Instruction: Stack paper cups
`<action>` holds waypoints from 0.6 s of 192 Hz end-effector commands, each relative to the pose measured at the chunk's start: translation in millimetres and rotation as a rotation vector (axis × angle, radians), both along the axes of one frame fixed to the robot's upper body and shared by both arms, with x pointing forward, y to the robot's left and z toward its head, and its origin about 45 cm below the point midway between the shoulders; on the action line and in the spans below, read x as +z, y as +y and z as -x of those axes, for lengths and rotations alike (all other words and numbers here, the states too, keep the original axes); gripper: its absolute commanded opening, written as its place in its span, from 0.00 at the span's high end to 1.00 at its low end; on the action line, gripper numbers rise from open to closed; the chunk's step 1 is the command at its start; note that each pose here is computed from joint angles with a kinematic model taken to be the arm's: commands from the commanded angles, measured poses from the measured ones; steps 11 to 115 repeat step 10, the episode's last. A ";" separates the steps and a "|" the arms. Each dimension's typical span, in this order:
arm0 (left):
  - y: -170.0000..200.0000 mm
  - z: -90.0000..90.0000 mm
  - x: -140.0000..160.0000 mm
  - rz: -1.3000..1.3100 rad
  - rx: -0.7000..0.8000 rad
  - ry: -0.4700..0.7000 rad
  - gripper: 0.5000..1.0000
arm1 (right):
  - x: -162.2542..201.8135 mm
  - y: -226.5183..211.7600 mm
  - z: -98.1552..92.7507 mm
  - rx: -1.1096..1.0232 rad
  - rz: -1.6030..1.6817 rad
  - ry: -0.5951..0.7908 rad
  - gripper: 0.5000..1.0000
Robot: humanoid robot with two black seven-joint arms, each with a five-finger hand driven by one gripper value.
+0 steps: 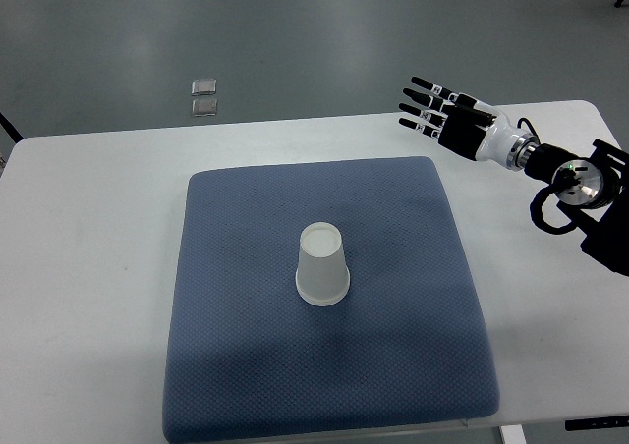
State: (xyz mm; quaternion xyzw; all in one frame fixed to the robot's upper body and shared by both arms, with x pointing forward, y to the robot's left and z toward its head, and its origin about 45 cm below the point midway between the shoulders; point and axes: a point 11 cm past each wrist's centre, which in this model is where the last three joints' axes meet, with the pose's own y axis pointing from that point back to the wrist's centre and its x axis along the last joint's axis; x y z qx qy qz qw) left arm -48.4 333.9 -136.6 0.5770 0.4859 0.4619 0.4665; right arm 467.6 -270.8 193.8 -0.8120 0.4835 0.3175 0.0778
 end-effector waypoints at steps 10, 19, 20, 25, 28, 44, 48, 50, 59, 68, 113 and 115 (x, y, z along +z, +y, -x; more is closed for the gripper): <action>0.2 0.0 0.0 -0.001 0.001 0.000 0.00 | -0.7 3.4 1.6 0.019 -0.005 -0.005 0.15; 0.2 0.0 0.0 -0.001 0.001 0.000 0.00 | -0.7 3.4 1.6 0.019 -0.005 -0.005 0.15; 0.2 0.0 0.0 -0.001 0.001 0.000 0.00 | -0.7 3.4 1.6 0.019 -0.005 -0.005 0.15; 0.2 0.0 0.0 -0.001 0.001 0.000 0.00 | -0.7 3.4 1.6 0.019 -0.005 -0.005 0.15; 0.2 0.0 0.0 -0.001 0.001 0.000 0.00 | -0.7 3.4 1.6 0.019 -0.005 -0.005 0.15; 0.2 0.0 0.0 -0.001 0.001 0.000 0.00 | -0.7 3.4 1.6 0.019 -0.005 -0.005 0.15; 0.2 0.0 0.0 -0.001 0.001 0.000 0.00 | -0.7 3.4 1.6 0.019 -0.005 -0.005 0.15; 0.2 0.0 0.0 -0.001 0.001 0.000 0.00 | -0.7 3.4 1.6 0.019 -0.005 -0.005 0.15; 0.2 0.0 0.0 -0.001 0.001 0.000 0.00 | -0.7 3.4 1.6 0.019 -0.005 -0.005 0.15; 0.2 0.0 0.0 -0.001 0.001 0.000 0.00 | -0.7 3.4 1.6 0.019 -0.005 -0.005 0.15; 0.2 0.0 0.0 -0.001 0.001 0.000 0.00 | -0.7 3.4 1.6 0.019 -0.005 -0.005 0.15; 0.2 0.0 0.0 -0.001 0.001 0.000 0.00 | -0.7 3.4 1.6 0.019 -0.005 -0.005 0.15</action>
